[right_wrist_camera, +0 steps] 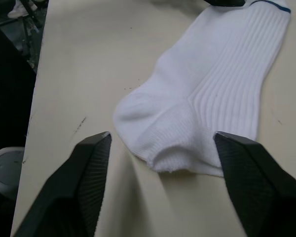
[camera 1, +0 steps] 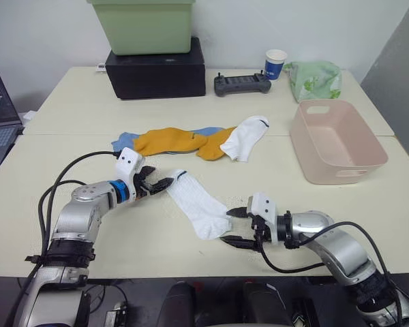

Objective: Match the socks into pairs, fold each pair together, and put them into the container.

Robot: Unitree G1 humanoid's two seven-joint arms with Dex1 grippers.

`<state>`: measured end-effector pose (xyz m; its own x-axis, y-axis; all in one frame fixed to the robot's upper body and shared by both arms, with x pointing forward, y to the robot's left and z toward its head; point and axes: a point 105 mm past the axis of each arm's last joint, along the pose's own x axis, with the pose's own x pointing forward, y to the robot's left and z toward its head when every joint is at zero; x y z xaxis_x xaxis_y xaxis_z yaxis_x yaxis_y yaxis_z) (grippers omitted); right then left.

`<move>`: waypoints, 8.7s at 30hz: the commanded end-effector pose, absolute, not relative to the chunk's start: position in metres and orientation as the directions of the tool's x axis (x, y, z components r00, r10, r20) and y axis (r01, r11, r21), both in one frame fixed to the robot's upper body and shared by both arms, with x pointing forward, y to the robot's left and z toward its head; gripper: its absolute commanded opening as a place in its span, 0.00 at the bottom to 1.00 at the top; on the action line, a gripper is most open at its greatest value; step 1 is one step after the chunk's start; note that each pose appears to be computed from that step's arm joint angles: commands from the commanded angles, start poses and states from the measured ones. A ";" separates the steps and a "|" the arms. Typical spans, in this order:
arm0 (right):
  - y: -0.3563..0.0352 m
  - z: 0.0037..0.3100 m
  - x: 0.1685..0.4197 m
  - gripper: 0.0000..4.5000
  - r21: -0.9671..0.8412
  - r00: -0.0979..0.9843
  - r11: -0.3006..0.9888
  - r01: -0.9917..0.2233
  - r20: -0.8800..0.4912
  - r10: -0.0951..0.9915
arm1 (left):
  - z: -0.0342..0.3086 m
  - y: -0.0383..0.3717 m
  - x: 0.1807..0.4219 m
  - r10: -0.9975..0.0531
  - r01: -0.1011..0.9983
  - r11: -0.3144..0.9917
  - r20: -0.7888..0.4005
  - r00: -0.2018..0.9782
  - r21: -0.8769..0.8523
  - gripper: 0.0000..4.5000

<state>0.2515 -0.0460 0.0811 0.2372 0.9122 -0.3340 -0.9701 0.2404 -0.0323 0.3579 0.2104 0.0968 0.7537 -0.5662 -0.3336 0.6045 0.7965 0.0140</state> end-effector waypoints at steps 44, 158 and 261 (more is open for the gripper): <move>-0.137 0.119 0.278 0.40 -0.186 0.220 0.151 -0.971 -0.446 0.867 | 0.089 0.164 0.230 -0.535 0.489 0.841 -0.228 0.813 -0.231 0.50; -0.147 0.068 0.256 0.00 -0.153 0.493 0.474 -0.867 -0.394 0.776 | 0.062 0.151 0.259 -0.796 0.868 0.496 -0.394 0.459 0.011 0.00; -0.084 0.105 0.226 0.11 -0.213 -0.043 -0.166 -0.963 -0.485 0.874 | 0.159 0.142 0.281 -0.822 0.838 0.545 -0.179 0.541 0.034 1.00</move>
<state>0.2275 -0.0860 0.0993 -0.0522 0.8684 -0.4932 -0.9711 -0.1593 -0.1777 0.2793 0.1431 0.1529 0.5485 -0.8143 -0.1896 0.8285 0.5599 -0.0077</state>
